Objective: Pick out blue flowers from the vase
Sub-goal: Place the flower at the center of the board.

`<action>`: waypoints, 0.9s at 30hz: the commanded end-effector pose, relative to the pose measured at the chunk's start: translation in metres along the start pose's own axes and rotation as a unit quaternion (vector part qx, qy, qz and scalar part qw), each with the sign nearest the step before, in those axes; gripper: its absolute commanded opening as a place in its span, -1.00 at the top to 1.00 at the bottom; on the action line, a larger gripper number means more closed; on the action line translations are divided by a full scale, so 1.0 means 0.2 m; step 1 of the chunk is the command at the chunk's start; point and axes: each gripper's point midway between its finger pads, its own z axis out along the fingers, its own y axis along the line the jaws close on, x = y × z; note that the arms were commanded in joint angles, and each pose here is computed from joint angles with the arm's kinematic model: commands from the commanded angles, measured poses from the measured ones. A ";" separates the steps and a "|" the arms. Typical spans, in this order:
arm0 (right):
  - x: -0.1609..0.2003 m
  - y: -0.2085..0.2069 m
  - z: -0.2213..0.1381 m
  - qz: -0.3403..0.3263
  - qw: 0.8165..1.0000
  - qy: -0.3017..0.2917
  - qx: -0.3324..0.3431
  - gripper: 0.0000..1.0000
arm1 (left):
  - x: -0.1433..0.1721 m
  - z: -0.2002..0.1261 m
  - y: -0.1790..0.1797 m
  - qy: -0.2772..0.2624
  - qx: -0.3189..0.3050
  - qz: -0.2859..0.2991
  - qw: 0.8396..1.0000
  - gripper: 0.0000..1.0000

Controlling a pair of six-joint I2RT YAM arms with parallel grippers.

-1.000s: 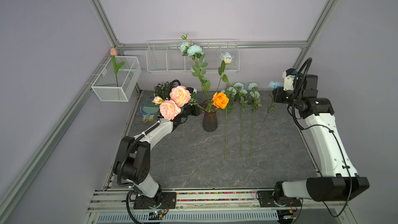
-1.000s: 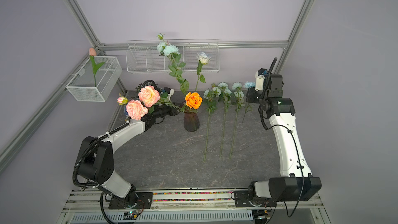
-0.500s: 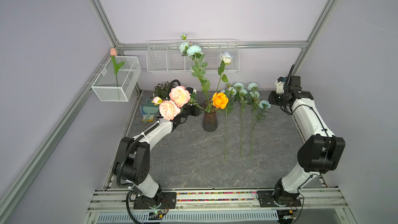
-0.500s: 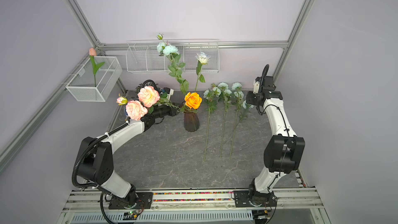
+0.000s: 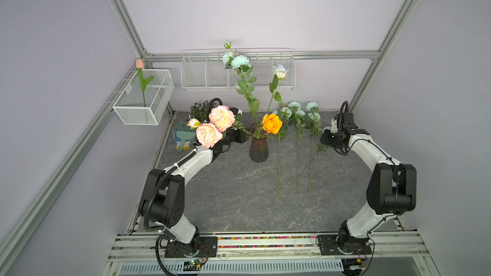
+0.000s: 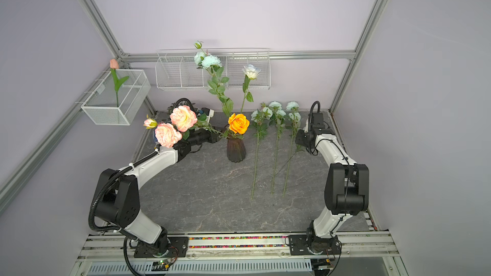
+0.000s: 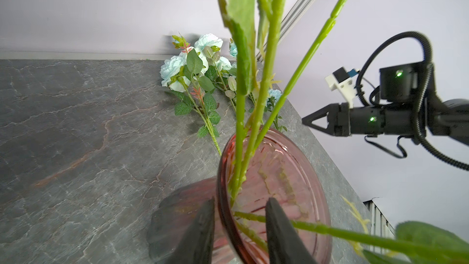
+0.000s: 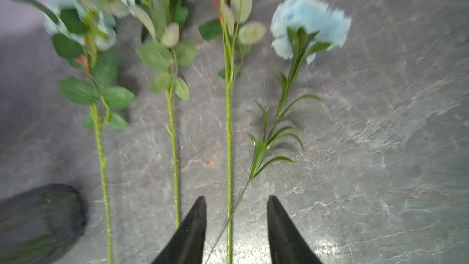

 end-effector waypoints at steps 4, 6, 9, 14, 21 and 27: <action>0.01 -0.04 0.18 0.154 0.987 -0.029 0.043 0.11 | 0.06 0.02 0.06 0.019 -0.010 -0.014 1.000 0.28; 0.04 -0.07 0.23 0.189 0.980 -0.030 0.056 0.13 | 0.07 0.01 0.06 0.018 -0.012 -0.013 1.000 0.28; 0.07 -0.11 0.28 0.212 0.974 -0.019 0.078 0.15 | 0.07 0.00 0.06 0.019 -0.015 -0.011 1.000 0.28; 0.13 -0.11 0.37 0.226 0.971 0.000 0.071 0.19 | 0.08 -0.01 0.08 0.020 -0.019 -0.013 1.000 0.28; 0.19 -0.09 0.39 0.224 0.973 0.013 0.064 0.26 | 0.08 -0.01 0.08 0.021 -0.019 -0.011 1.000 0.28; 0.25 -0.08 0.35 0.234 0.970 0.015 0.057 0.29 | 0.09 0.00 0.08 0.019 -0.015 -0.017 1.000 0.28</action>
